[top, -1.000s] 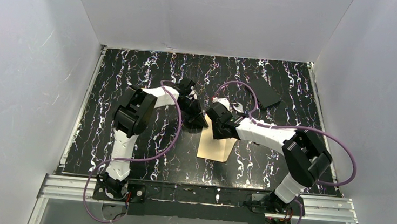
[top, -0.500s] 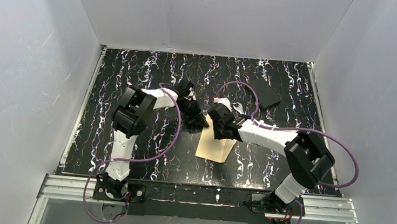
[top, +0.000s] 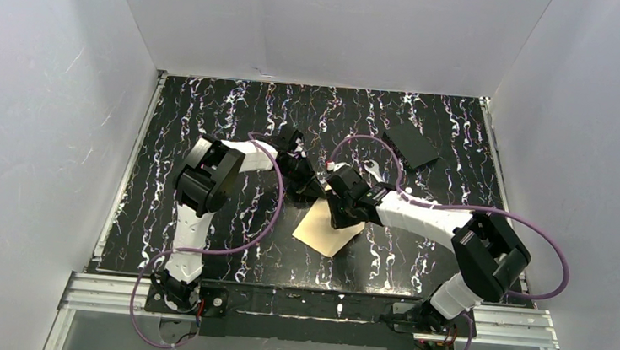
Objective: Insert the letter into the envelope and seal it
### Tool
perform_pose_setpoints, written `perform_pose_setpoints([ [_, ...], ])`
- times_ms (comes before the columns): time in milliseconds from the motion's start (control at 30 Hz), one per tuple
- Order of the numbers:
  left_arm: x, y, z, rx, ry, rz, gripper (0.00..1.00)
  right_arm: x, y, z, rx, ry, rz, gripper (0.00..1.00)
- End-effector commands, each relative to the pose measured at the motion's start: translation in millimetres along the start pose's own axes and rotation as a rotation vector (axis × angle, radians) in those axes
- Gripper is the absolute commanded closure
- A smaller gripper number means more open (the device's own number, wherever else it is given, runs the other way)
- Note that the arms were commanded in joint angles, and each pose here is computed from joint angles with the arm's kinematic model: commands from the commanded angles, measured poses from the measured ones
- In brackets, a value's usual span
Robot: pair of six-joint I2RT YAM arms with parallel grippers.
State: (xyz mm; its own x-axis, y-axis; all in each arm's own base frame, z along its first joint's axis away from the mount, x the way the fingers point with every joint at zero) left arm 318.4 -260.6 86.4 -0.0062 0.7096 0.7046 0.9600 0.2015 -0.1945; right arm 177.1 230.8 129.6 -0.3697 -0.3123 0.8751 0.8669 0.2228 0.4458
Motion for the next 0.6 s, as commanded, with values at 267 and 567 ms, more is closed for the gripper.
perform_pose_setpoints([
  [267,-20.5,-2.9,49.1,0.084,0.250,-0.066,1.00,-7.7,4.7,7.5,0.041,-0.109,0.020,0.99],
  [567,-20.5,-2.4,47.5,0.061,0.241,-0.046,1.00,-22.1,5.1,-1.6,0.050,-0.247,0.007,0.99],
])
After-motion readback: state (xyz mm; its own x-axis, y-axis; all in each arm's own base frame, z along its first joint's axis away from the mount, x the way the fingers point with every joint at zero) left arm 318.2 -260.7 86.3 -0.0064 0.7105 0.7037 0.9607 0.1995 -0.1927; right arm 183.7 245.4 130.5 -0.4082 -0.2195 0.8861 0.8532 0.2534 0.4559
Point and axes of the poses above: each gripper's point midway between its finger pads, its own x axis back along the fingers, its own z axis along the line the jaws close on, y = z × x, the point moved 10 cm from there along x, back along the fingers, and after that the axes turned 7 degrees about -x, right-handed, at the moved point
